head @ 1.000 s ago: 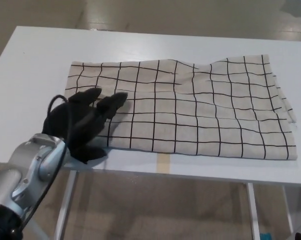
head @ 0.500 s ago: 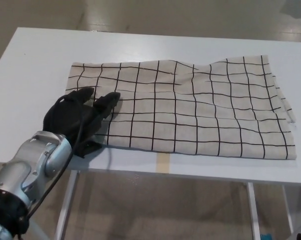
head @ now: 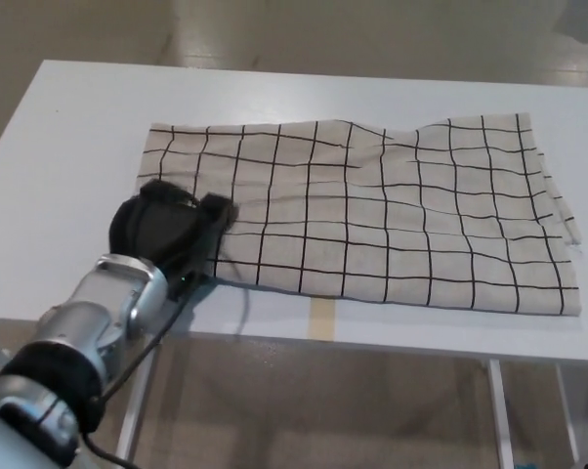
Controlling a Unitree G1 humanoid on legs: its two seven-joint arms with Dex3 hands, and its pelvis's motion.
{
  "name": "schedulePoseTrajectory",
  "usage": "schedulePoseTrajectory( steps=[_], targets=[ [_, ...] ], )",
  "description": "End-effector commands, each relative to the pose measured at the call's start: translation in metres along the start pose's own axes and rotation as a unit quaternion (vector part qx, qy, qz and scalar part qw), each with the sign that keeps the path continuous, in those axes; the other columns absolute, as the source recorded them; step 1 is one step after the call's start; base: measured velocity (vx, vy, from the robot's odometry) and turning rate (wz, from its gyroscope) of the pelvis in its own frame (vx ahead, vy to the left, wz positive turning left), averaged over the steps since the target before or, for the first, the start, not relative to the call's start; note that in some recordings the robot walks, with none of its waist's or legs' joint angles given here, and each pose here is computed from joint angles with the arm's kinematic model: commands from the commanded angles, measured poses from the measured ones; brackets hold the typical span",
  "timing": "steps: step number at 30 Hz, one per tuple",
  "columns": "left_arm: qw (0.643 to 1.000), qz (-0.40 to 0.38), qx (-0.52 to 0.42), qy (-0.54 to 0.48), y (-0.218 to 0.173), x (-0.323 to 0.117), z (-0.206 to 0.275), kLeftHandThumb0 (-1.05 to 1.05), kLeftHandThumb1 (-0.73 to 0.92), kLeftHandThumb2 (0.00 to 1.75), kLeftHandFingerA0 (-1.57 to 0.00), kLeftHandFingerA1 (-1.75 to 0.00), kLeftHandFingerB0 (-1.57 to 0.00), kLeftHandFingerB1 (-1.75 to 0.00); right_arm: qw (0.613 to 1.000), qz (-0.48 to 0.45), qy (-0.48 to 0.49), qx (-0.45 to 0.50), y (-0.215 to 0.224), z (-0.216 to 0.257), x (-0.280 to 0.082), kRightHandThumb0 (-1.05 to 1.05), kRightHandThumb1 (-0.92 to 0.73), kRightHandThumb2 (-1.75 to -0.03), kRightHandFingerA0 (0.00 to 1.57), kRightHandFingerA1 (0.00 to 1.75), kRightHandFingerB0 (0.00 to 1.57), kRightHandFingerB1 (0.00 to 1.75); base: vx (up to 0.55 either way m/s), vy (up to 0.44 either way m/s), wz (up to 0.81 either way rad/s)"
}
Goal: Use the left hand to fold a white towel with checkered patterns in half.
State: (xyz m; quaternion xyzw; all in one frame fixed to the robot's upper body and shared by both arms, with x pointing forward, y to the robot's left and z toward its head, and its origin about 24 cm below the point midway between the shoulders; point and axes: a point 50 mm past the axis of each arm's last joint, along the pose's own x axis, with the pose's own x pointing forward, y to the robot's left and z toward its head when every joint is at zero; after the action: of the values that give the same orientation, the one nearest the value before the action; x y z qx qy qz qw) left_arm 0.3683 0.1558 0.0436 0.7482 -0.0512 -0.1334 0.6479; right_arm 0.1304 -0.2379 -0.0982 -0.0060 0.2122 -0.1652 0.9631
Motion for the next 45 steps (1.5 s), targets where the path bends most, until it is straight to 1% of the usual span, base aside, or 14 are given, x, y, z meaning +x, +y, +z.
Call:
schedulePoseTrajectory(
  steps=[1, 2, 3, 6, 25, 26, 29, 33, 34, 35, 39, 40, 42, 45],
  targets=[
    [0.999, -0.002, 0.033, -0.012, -0.032, -0.01, 0.015, -0.41, 0.42, 0.76, -0.99, -1.36, -0.94, -1.22, 1.0, 0.002, -0.012, -0.008, 0.0, 0.002, -0.002, -0.37, -0.61, -0.58, 0.31, 0.52, 0.27, 0.37, 0.0, 0.0, 0.0],
    [1.0, 0.008, 0.026, -0.014, -0.033, -0.011, 0.017, -0.41, 0.42, 0.76, -0.99, -1.36, -0.94, -1.22, 1.0, 0.003, -0.013, -0.007, 0.0, 0.002, -0.001, -0.37, -0.61, -0.58, 0.31, 0.52, 0.27, 0.37, 0.0, 0.0, 0.0],
    [1.0, 0.009, 0.019, -0.013, -0.033, -0.011, 0.018, -0.28, 0.56, 0.54, -0.68, -1.72, -0.77, -1.59, 1.0, 0.003, -0.015, -0.007, 0.0, 0.003, 0.0, -0.38, -0.61, -0.58, 0.31, 0.52, 0.28, 0.37, 0.0, 0.0, 0.0],
    [1.0, 0.004, 0.007, -0.007, -0.033, -0.01, 0.016, -0.24, 0.59, 0.54, -0.71, -1.75, -0.7, -1.64, 1.0, 0.004, -0.019, -0.005, 0.001, 0.005, 0.0, -0.39, -0.61, -0.58, 0.32, 0.52, 0.28, 0.39, 0.0, 0.0, 0.0],
    [0.998, 0.017, 0.024, 0.064, -0.001, -0.013, -0.053, -0.27, 0.65, 0.57, -0.77, -1.73, -0.68, -1.62, 1.0, -0.002, -0.015, 0.018, -0.007, 0.002, -0.006, -0.39, -0.62, -0.58, 0.36, 0.59, 0.31, 0.41, 0.0, 0.0, 0.0],
    [0.997, 0.022, 0.034, 0.067, 0.003, -0.013, -0.058, -0.27, 0.64, 0.57, -0.76, -1.74, -0.67, -1.63, 1.0, -0.003, -0.015, 0.019, -0.007, 0.001, -0.006, -0.44, -0.49, -0.79, 0.35, 0.63, 0.28, 0.51, 0.0, 0.0, 0.0],
    [0.993, 0.019, 0.088, 0.071, 0.025, -0.011, -0.077, -0.26, 0.61, 0.59, -0.75, -1.58, -0.94, -0.99, 0.999, -0.007, -0.014, 0.028, -0.008, 0.002, -0.007, -0.39, -0.63, -0.59, 0.38, 0.64, 0.35, 0.43, 0.0, 0.0, 0.0],
    [0.984, 0.029, 0.166, 0.066, 0.059, -0.005, -0.09, -0.25, 0.61, 0.59, -0.72, -1.6, -0.75, -1.41, 0.999, -0.004, -0.014, 0.044, -0.007, 0.004, -0.004, -0.44, -0.5, -0.81, 0.37, 0.67, 0.31, 0.52, 0.0, 0.0, 0.0],
    [0.982, 0.031, 0.178, 0.061, 0.068, -0.003, -0.091, -0.25, 0.61, 0.6, -0.71, -1.59, -0.76, -1.41, 0.999, -0.004, -0.013, 0.048, -0.007, 0.004, -0.003, -0.39, -0.63, -0.58, 0.38, 0.67, 0.36, 0.41, 0.0, 0.0, 0.0],
    [0.979, 0.042, 0.191, 0.053, 0.075, -0.001, -0.091, -0.41, 0.5, 0.67, -0.84, -1.44, -0.96, -0.95, 0.999, -0.004, -0.013, 0.052, -0.007, 0.005, -0.002, -0.39, -0.63, -0.59, 0.38, 0.67, 0.37, 0.41, 0.0, 0.0, 0.0],
    [0.973, 0.08, 0.213, 0.034, 0.094, 0.004, -0.085, -0.29, 0.57, 0.57, -0.78, -1.5, -0.89, -1.13, 0.998, -0.001, -0.018, 0.053, -0.007, 0.007, -0.002, -0.39, -0.63, -0.58, 0.38, 0.67, 0.37, 0.41, 0.0, 0.0, 0.0],
    [0.973, 0.086, 0.213, 0.026, 0.102, 0.007, -0.08, -0.32, 0.53, 0.57, -0.84, -1.3, -0.99, -0.8, 0.998, -0.002, -0.02, 0.052, -0.006, 0.008, -0.002, -0.45, -0.5, -0.82, 0.38, 0.68, 0.31, 0.51, 0.0, 0.0, 0.0],
    [0.968, 0.111, 0.225, 0.006, 0.113, 0.012, -0.071, -0.35, 0.5, 0.56, -0.88, -1.1, -0.97, -0.53, 0.998, -0.005, -0.022, 0.052, -0.006, 0.008, -0.002, -0.44, -0.5, -0.82, 0.4, 0.69, 0.32, 0.52, 0.0, 0.0, 0.0],
    [0.961, 0.139, 0.241, -0.017, 0.123, 0.017, -0.057, -0.36, 0.48, 0.56, -0.83, -1.25, -0.92, -0.5, 0.999, -0.007, -0.023, 0.048, -0.006, 0.008, -0.003, -0.44, -0.5, -0.83, 0.42, 0.69, 0.36, 0.54, 0.0, 0.0, 0.0]
  ],
)
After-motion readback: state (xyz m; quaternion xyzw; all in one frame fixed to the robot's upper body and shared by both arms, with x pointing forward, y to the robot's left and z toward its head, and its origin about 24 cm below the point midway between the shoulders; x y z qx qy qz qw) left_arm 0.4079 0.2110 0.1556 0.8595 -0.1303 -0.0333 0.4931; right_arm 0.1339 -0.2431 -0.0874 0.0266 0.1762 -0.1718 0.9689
